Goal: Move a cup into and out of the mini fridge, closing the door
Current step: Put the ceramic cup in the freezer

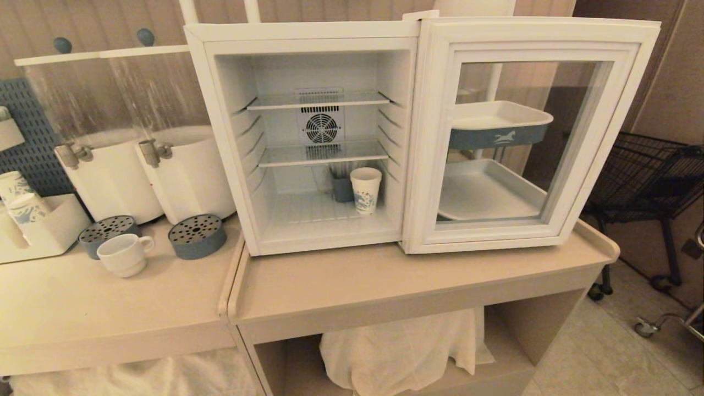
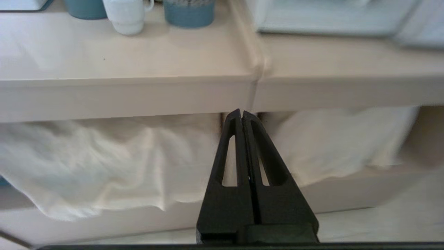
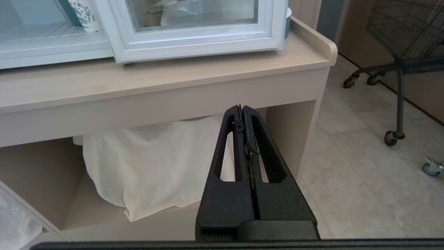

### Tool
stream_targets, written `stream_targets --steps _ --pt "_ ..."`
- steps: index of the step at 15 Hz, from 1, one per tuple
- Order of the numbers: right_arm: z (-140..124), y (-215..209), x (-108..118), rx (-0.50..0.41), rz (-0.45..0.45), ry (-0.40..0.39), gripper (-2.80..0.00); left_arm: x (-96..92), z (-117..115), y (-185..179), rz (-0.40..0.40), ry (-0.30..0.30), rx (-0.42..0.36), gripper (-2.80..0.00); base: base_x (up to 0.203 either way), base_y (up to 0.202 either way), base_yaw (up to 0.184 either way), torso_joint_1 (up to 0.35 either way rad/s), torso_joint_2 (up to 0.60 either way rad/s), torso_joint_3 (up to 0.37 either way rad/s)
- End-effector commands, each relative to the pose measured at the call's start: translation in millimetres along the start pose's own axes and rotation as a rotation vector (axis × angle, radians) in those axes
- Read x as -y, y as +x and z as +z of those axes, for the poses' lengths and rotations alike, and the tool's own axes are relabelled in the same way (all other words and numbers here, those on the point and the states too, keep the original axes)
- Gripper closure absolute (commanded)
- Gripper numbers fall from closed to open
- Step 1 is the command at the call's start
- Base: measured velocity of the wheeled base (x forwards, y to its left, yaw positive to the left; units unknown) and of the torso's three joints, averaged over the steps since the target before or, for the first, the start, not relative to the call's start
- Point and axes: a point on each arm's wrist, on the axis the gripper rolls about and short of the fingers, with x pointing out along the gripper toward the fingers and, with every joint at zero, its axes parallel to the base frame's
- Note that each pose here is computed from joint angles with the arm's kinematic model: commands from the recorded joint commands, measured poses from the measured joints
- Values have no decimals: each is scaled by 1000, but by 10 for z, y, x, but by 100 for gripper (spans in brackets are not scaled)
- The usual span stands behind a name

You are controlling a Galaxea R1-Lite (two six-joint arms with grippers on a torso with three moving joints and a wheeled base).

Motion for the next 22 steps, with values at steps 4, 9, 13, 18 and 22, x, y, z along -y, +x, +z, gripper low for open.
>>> stream_targets --steps 4,9,13,18,22 --pt "1 1 0 -1 0 2 0 -18 -281 291 -16 84 112 0 0 0 0 0 0 0" --pt "1 1 0 -1 0 2 0 -17 -280 290 -17 78 114 0 0 0 0 0 0 0" --pt "-2 3 0 6 0 2 0 -17 -280 290 -17 78 114 0 0 0 0 0 0 0" --pt "3 5 0 18 0 2 0 -17 -280 290 -17 76 114 0 0 0 0 0 0 0" --pt "-1 6 -1 16 3 -12 0 -17 -280 290 -17 76 114 0 -1 -4 45 2 1 2"
